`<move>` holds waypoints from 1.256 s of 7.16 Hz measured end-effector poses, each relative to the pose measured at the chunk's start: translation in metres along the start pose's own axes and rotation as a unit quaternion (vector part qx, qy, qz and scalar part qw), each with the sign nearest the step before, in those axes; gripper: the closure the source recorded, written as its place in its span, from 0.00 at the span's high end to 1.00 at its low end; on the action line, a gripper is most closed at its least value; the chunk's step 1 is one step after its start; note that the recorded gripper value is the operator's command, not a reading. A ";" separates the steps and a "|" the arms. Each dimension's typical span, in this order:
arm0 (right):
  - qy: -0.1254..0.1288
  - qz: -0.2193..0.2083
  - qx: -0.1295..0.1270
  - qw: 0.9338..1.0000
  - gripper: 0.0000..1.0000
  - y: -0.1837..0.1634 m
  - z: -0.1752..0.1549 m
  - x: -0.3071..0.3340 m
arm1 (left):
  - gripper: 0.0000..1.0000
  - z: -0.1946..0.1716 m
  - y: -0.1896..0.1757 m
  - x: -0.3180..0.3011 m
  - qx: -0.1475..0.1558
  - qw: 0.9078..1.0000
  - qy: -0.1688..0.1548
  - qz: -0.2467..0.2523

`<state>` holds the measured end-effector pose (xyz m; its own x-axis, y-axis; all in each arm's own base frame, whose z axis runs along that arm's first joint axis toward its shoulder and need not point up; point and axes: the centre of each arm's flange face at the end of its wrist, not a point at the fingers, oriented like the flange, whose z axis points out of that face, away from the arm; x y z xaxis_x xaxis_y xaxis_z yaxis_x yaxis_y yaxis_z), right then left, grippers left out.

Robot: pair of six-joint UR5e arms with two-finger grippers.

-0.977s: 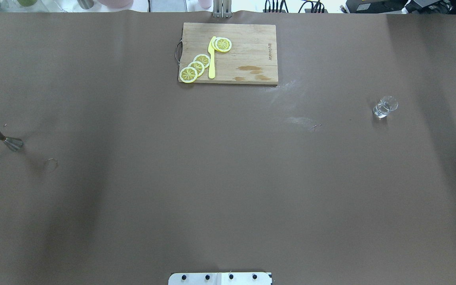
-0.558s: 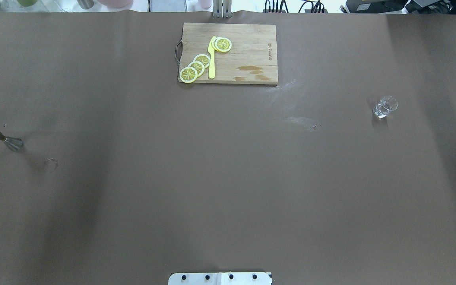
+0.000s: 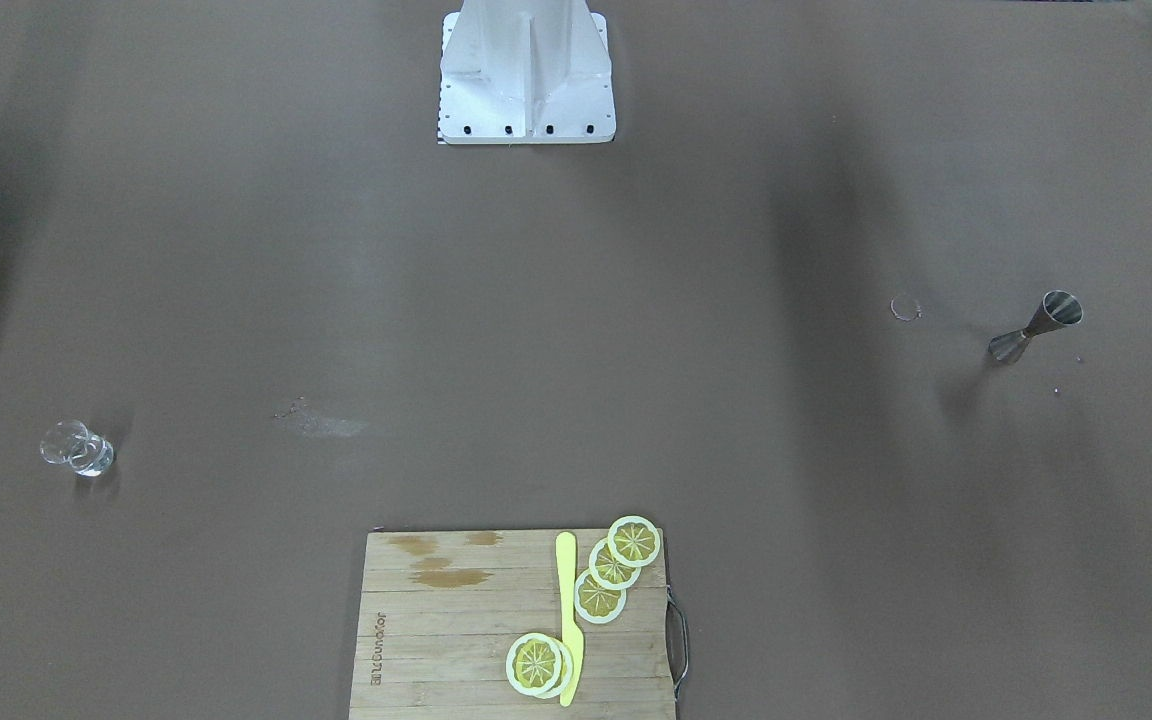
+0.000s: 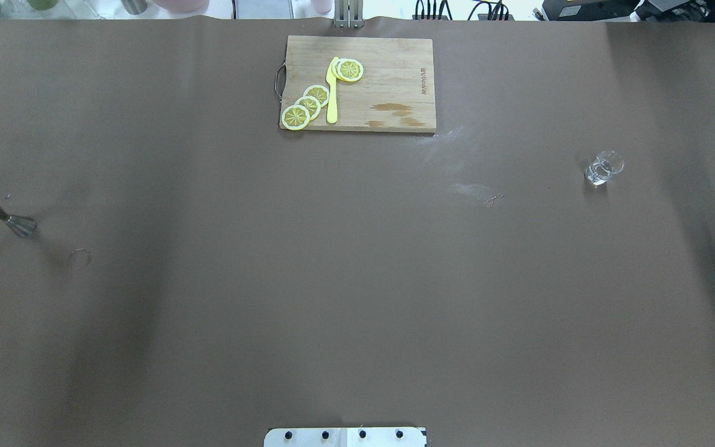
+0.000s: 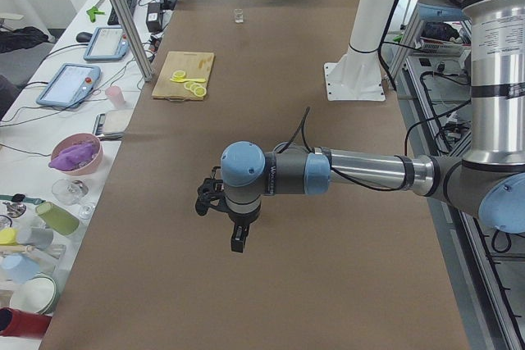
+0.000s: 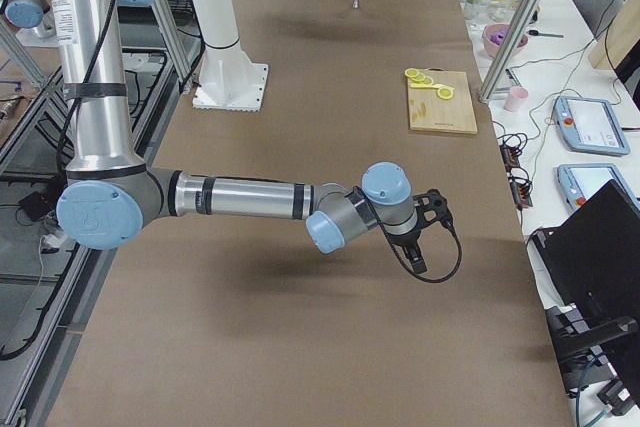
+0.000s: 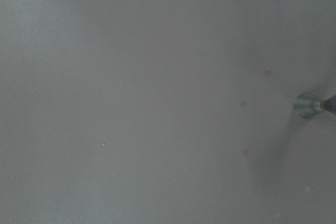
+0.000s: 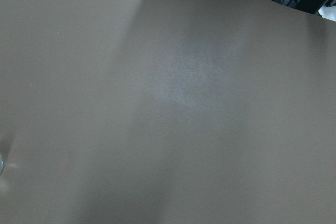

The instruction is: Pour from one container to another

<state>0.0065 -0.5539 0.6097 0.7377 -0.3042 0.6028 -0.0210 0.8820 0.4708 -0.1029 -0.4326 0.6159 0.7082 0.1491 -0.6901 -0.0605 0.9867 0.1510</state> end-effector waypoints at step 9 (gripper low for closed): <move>-0.129 -0.232 0.049 0.963 1.00 -0.003 0.069 -0.130 | 0.98 -0.035 -0.019 0.051 0.195 0.975 0.025 -0.100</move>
<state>-0.1361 -0.5420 0.5739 0.4917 -0.7470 0.4474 0.1965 0.5957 0.7788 -0.0905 -0.4418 0.5534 0.6420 -0.0314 -0.7661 0.3546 0.8980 0.2604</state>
